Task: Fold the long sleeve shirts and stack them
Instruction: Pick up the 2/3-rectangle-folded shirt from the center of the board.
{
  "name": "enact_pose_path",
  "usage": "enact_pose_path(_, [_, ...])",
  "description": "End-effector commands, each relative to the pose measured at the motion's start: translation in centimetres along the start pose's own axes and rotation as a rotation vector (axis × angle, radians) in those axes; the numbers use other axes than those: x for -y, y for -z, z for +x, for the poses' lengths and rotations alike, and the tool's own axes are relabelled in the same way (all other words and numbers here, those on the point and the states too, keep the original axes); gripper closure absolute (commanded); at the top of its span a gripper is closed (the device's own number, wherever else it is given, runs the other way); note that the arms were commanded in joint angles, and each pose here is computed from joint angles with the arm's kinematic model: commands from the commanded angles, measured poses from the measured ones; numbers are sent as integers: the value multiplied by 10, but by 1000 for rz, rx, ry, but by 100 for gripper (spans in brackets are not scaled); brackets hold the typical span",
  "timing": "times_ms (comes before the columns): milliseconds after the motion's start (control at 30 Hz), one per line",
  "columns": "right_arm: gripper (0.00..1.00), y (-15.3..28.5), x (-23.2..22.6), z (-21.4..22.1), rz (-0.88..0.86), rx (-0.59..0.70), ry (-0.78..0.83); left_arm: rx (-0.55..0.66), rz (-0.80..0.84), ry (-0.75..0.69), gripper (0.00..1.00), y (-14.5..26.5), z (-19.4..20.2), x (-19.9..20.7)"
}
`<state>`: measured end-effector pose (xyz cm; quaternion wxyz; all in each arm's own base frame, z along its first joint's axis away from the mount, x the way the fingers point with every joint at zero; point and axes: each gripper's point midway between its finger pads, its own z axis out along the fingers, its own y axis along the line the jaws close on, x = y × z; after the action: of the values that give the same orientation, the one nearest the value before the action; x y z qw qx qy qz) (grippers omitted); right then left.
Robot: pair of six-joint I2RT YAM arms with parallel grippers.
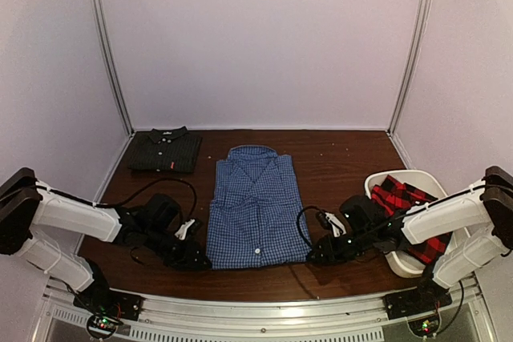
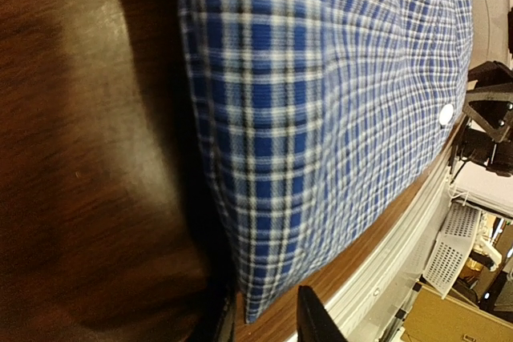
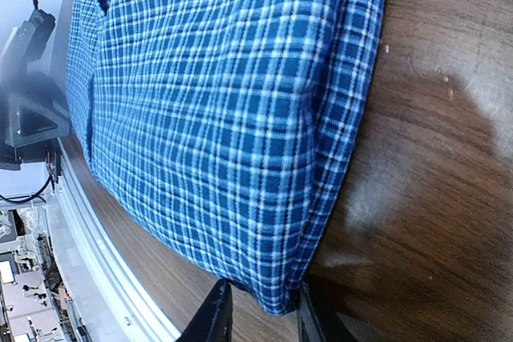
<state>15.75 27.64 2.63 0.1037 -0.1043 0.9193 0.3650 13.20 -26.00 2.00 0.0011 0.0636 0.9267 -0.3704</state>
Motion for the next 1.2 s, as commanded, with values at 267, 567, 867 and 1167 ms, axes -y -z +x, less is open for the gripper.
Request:
enact_pose_path(267, [83, 2, 14, 13, 51, 0, -5, 16, -25, 31, 89, -5, -6, -3])
enact_pose_path(567, [89, 1, 6, -3, 51, 47, 36, 25, -28, 30, 98, -5, -11, 0])
enact_pose_path(867, [100, 18, -6, -14, 47, 101, 92, 119, -39, -12, 100, 18, -26, 17])
enact_pose_path(1167, [100, 54, -52, -49, -6, 216, 173, 232, -28, -106, 100, 58, -51, 58])
